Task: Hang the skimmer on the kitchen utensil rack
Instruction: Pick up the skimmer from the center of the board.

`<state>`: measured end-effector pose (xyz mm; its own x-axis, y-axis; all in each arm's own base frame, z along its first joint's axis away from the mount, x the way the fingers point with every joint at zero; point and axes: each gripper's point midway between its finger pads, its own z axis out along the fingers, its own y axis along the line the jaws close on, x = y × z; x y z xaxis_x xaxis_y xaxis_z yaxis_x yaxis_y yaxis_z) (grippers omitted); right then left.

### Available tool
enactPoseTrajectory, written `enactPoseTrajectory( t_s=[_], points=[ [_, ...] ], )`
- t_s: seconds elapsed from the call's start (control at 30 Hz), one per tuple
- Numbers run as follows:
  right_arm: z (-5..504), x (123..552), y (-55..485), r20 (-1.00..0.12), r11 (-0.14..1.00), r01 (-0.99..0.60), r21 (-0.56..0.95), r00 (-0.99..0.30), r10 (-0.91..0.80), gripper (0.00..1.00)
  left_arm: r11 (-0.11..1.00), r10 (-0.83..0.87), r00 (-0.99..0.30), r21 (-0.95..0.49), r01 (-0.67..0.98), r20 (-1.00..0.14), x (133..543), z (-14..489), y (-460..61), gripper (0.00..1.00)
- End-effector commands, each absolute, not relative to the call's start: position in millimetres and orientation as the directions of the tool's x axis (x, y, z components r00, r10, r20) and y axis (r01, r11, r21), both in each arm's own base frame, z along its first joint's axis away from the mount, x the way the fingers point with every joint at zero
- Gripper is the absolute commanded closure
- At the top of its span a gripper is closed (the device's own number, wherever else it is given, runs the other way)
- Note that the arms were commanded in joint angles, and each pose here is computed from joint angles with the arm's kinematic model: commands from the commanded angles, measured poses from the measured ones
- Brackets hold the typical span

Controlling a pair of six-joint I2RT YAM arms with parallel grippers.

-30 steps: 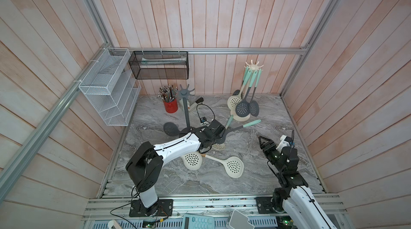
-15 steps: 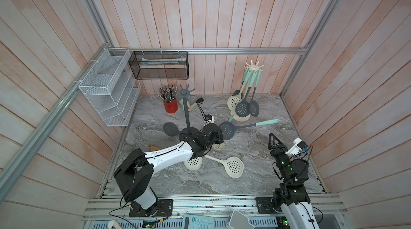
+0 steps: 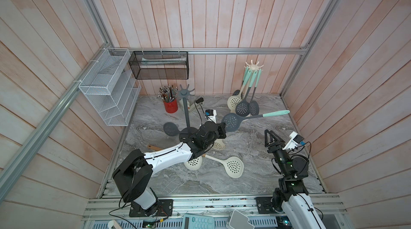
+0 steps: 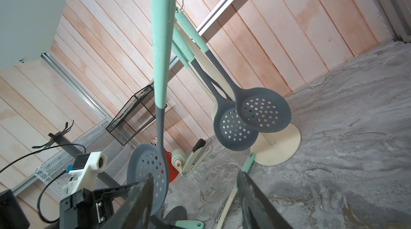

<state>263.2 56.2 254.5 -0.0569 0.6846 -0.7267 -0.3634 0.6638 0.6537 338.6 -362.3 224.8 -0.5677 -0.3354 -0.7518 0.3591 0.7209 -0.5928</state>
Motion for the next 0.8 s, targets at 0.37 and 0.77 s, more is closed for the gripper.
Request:
enactPoseTrajectory(
  t_s=[0.37,0.77],
  points=[
    [322.7,276.0,58.3,-0.794,0.741,-0.463,0.486,0.121,0.596,0.39,0.675,-0.333,-0.588,-0.622,0.397,-0.737,335.2,221.5,-377.1,1.00],
    [345.7,292.9,56.1,-0.806,0.771,-0.466,0.433,0.182,0.563,0.54,0.655,-0.327,-0.607,-0.637,0.407,-0.724,329.4,219.9,-379.6,1.00]
  ],
)
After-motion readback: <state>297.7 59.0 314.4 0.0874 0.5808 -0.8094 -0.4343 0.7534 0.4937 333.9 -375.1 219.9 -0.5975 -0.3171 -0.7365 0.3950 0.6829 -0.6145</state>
